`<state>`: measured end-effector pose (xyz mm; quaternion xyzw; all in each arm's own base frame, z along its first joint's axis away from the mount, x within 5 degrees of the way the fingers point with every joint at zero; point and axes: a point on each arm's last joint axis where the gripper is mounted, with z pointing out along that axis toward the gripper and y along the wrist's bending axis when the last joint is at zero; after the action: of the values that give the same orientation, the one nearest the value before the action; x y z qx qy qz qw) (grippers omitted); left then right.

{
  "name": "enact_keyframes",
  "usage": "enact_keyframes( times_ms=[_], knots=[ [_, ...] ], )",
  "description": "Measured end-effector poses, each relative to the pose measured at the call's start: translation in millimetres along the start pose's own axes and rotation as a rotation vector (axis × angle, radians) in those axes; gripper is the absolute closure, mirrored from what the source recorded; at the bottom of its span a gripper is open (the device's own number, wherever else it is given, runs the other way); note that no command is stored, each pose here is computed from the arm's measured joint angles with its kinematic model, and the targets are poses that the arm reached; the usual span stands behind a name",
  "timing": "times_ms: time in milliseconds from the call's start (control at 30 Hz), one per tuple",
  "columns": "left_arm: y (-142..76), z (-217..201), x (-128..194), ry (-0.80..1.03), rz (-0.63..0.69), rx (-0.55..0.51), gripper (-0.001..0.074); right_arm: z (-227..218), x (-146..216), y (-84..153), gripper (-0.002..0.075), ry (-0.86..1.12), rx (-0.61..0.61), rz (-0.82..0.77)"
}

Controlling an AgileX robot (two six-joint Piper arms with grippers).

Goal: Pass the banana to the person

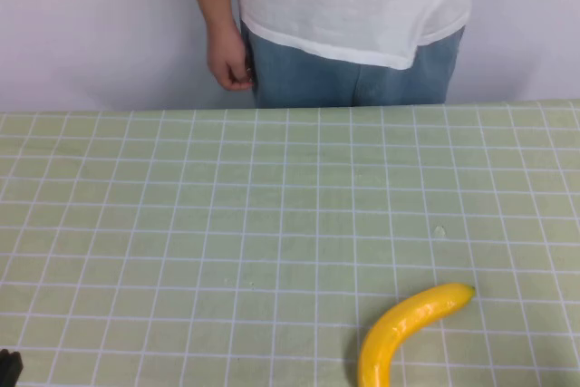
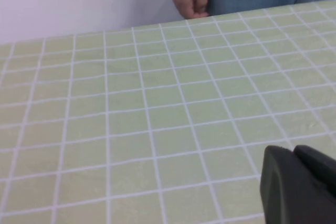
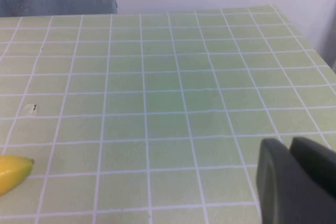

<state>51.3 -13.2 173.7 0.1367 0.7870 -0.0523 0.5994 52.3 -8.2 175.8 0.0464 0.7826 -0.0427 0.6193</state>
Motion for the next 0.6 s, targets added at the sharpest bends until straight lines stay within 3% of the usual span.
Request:
enact_keyframes(
  times_ms=[600],
  knots=[
    [-0.5, 0.0, 0.0, 0.000, -0.055, 0.005, 0.0739, 0.0, -0.2, -1.2, 0.0732, -0.001, 0.013, -0.038]
  ],
)
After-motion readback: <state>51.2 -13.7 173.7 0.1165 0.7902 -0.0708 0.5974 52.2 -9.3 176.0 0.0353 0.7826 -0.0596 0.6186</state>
